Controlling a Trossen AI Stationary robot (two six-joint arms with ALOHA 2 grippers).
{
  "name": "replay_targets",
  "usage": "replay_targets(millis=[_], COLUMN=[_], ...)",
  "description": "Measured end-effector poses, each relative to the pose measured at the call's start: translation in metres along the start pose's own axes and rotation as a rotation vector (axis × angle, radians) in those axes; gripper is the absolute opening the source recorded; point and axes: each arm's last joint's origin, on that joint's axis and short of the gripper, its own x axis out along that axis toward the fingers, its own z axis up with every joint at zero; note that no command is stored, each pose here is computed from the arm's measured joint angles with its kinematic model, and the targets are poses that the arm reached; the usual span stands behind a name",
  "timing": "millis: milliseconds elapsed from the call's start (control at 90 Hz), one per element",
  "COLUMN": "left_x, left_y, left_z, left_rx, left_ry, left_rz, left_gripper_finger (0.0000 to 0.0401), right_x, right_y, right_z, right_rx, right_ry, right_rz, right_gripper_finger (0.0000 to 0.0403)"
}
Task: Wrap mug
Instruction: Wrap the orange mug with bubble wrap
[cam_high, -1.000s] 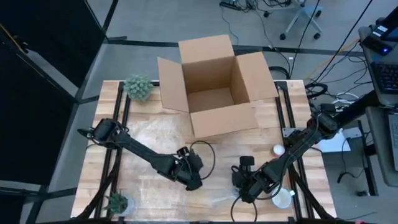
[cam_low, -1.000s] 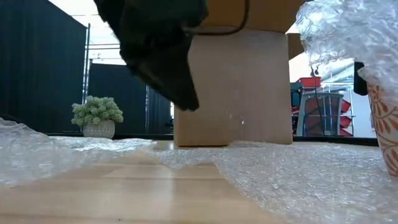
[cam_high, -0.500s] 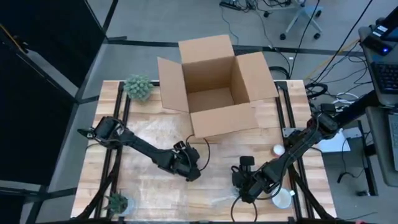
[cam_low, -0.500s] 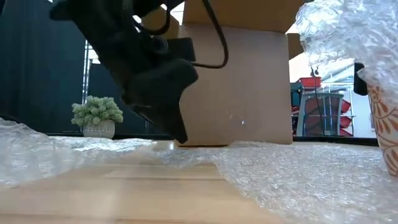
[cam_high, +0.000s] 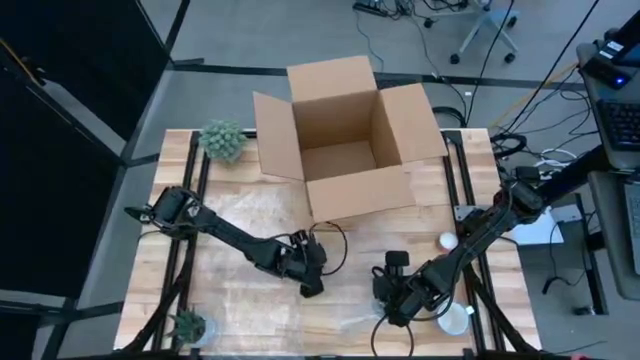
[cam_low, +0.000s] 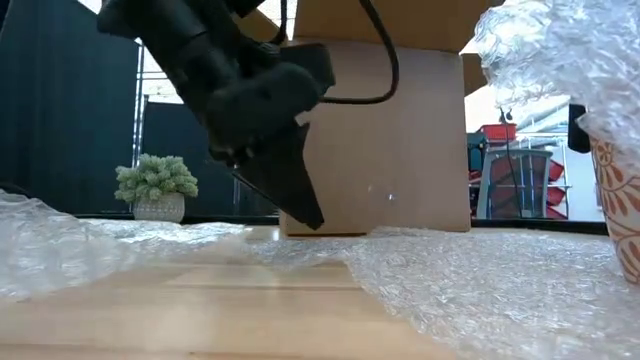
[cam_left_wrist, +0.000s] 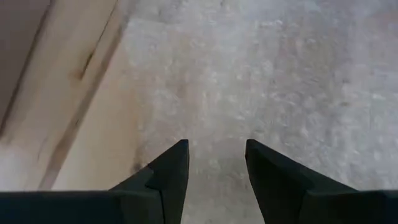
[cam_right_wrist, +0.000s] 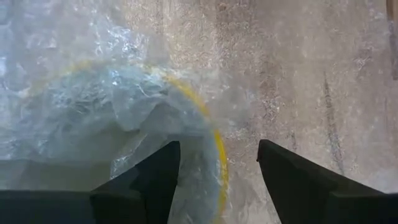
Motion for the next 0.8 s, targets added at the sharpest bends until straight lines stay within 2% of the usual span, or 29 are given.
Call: replay_targets(millis=[400, 678, 800], left_x=[0.002, 0.031, 0.036], left_y=[0.003, 0.004, 0.002], left_z=[0.001, -0.009, -0.009], left_rx=[0.048, 0.063, 0.058], left_ry=[0.016, 0.066, 0.052], left_rz=[-0.013, -0.033, -0.042], left_gripper_finger=[0.0148, 0.0147, 0.0119], right_x=[0.000, 0.000, 0.000], right_y=[0.001, 0.001, 0.001], right_z=[0.001, 0.001, 0.001], right_rx=[-0.004, 0.002, 0.001], right_ry=[-0.003, -0.003, -0.003], right_rz=[0.008, 0.009, 0.008], right_gripper_finger=[0.0205, 0.0205, 0.0205])
